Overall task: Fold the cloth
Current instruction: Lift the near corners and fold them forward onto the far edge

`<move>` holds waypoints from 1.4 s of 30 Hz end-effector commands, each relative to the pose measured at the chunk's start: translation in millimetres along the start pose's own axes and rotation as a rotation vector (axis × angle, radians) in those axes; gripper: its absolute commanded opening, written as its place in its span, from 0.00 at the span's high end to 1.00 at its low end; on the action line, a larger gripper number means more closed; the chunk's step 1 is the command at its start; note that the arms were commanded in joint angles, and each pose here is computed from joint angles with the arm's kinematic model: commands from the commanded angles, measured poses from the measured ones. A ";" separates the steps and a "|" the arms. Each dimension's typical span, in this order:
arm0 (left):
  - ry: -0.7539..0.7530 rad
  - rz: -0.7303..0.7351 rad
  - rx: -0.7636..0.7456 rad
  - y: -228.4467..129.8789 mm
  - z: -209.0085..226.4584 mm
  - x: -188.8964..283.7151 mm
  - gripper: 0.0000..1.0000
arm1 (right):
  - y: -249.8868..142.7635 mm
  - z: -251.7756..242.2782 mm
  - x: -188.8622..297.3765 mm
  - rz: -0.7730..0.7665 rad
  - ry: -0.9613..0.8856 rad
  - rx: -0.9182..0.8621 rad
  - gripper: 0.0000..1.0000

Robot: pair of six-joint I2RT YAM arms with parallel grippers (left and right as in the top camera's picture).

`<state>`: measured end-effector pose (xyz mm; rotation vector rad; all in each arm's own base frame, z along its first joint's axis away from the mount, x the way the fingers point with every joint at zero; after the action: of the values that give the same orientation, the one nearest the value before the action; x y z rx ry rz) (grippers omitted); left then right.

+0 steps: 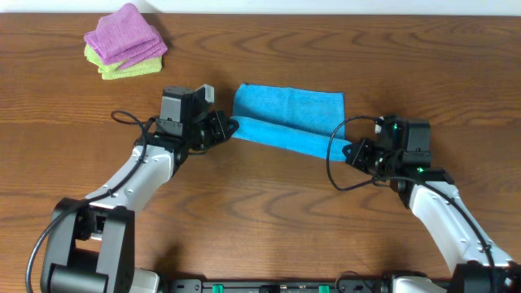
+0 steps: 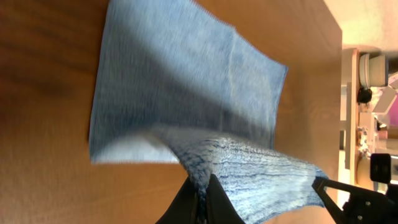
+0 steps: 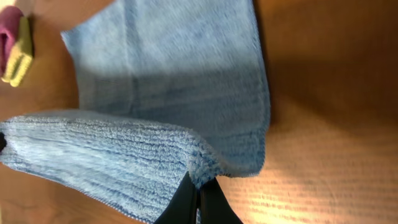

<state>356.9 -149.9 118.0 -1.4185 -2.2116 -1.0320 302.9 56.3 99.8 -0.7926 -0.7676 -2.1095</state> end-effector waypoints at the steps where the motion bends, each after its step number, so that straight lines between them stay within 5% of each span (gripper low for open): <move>1: 0.025 -0.030 -0.040 10.2 4.1 -5.9 0.94 | 8.2 4.1 -1.4 -0.029 -0.004 0.032 0.98; 12: 0.009 -0.047 -0.050 19.0 14.9 -31.8 0.94 | 39.2 14.1 -24.8 -0.015 -0.014 0.059 0.98; 27: -0.012 -0.082 -0.103 74.2 9.7 -68.7 0.94 | 92.5 34.5 -59.5 -0.029 -0.004 0.093 0.99; 42: 0.049 -0.051 -0.081 72.0 28.3 -83.2 0.94 | 95.4 26.1 -77.3 0.000 -0.026 0.084 0.98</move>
<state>455.7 -165.9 74.7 -1.3680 -2.2086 -1.1293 422.8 54.1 83.1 -0.7958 -0.8353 -2.0687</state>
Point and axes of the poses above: each gripper's point midway between its finger pads, its own x axis back along the fingers, its own z axis along the line the jaws close on, y = z × x, the point moved 4 cm from there along x, back along the fingers, and after that the axes turned 7 degrees about -x, right-handed, at the moved point
